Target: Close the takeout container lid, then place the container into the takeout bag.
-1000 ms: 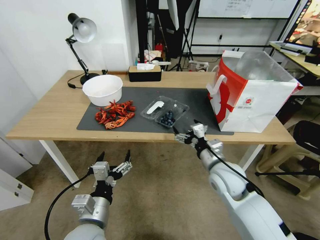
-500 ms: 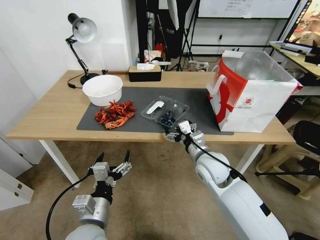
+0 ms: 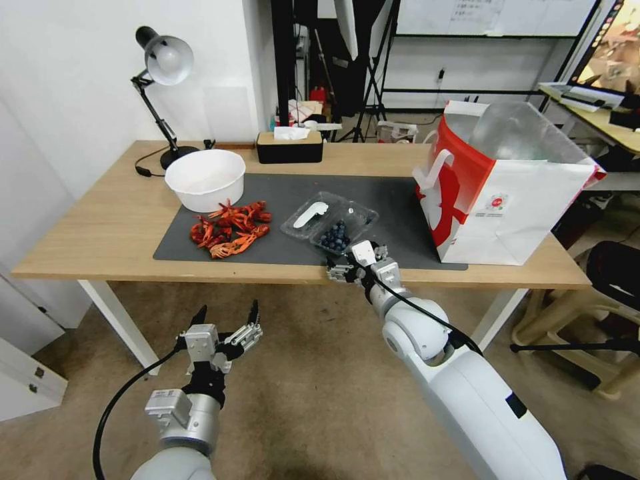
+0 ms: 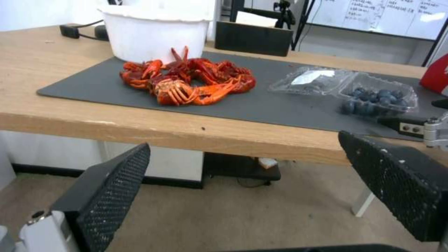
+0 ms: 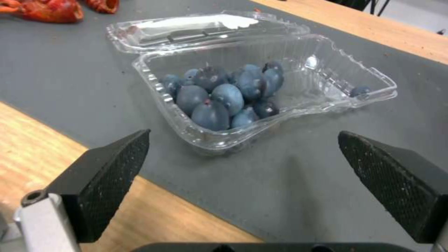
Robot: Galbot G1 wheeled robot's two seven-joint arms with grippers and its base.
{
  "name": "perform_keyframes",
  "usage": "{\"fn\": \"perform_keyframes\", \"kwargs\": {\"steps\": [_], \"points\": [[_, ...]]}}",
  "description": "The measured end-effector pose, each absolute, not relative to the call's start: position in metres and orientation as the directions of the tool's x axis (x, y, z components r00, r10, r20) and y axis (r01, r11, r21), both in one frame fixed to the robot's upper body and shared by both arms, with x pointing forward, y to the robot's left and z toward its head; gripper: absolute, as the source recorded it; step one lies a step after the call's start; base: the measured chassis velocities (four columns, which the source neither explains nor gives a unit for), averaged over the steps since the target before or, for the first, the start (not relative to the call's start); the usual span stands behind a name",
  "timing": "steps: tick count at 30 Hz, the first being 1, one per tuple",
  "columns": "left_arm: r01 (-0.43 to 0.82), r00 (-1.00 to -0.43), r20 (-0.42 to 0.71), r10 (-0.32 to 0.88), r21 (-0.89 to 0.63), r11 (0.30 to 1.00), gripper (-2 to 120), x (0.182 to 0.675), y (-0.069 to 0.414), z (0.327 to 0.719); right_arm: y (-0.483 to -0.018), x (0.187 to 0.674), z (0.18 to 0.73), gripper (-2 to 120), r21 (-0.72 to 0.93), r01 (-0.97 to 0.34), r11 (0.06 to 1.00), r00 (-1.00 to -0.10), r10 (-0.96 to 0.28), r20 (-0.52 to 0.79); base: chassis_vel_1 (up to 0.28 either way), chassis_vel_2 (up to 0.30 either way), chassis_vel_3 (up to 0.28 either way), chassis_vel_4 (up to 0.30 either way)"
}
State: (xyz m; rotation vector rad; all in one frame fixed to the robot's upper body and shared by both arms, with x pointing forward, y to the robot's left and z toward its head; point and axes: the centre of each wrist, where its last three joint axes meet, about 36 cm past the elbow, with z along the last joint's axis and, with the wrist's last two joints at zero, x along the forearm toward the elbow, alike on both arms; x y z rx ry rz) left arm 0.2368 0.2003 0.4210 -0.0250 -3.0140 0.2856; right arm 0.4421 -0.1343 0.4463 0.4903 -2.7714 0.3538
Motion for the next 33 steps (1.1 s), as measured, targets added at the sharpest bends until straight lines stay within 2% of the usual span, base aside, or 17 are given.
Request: {"fn": "perform_keyframes", "kwargs": {"steps": [33], "points": [[0.006, -0.993, 0.115, 0.028, -0.188, 0.982, 100, 0.238, 0.199, 0.412, -0.166, 0.46, 0.448, 100, -0.175, -0.264, 0.948, -0.925, -0.198, 0.325, 0.0, 0.0, 0.0, 0.0]]}}
